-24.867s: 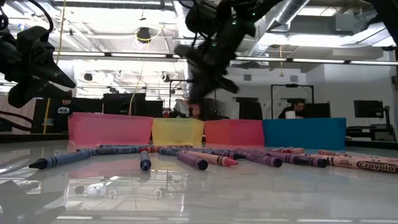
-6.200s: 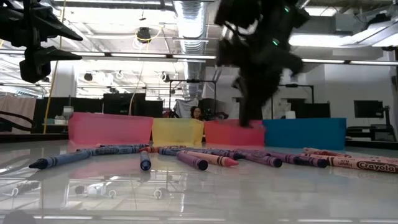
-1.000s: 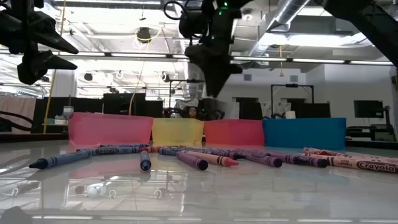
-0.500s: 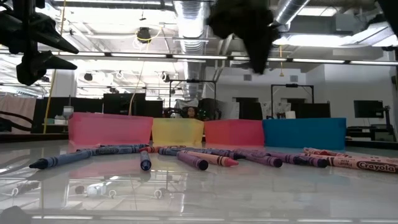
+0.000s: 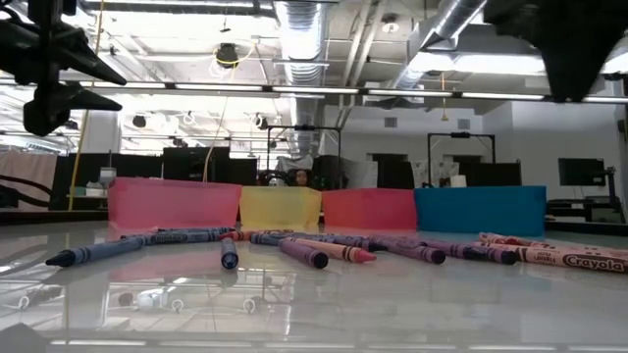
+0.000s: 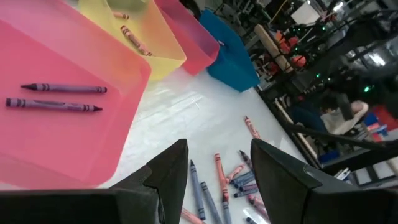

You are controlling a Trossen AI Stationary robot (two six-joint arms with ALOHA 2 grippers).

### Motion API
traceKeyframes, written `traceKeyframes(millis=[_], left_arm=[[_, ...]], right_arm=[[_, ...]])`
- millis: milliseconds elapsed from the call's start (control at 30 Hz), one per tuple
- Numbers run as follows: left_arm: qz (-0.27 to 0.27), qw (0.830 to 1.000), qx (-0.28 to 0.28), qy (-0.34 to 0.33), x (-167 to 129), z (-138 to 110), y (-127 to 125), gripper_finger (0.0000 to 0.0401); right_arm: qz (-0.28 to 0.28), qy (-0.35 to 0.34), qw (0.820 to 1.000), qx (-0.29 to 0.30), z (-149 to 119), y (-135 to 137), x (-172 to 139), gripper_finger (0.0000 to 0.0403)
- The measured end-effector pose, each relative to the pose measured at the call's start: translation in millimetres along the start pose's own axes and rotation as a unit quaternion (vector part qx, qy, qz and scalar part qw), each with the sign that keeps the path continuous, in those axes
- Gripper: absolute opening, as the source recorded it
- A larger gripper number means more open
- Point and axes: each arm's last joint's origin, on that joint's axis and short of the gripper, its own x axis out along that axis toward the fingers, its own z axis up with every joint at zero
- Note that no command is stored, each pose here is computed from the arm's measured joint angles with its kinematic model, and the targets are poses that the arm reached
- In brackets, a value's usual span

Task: Sort crayons
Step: Put the red crayon into the yellow bin

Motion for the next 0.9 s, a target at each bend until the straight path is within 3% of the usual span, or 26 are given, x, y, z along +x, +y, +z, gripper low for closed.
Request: traceKeyframes(millis=[267,533,900], left_arm=[[0.001,1.0,-0.027,0.001,0.0,-0.2,0.3,0.0165],[0.003,1.0,-0.024,-0.001,0.0,-0.1,0.5,0.0165],[0.003,1.0,-0.024,-0.001,0.0,-0.1,0.5,0.0165]], right_arm=[[0.07,0.014,0.997,0.021,-25.3,8.5,34.2,0.0087],[0.047,0.011,0.999,0.015,-39.5,38.6,70.8,0.0087],[0.072,0.017,0.997,0.034,-46.7,74.4,108.2,0.0087]])
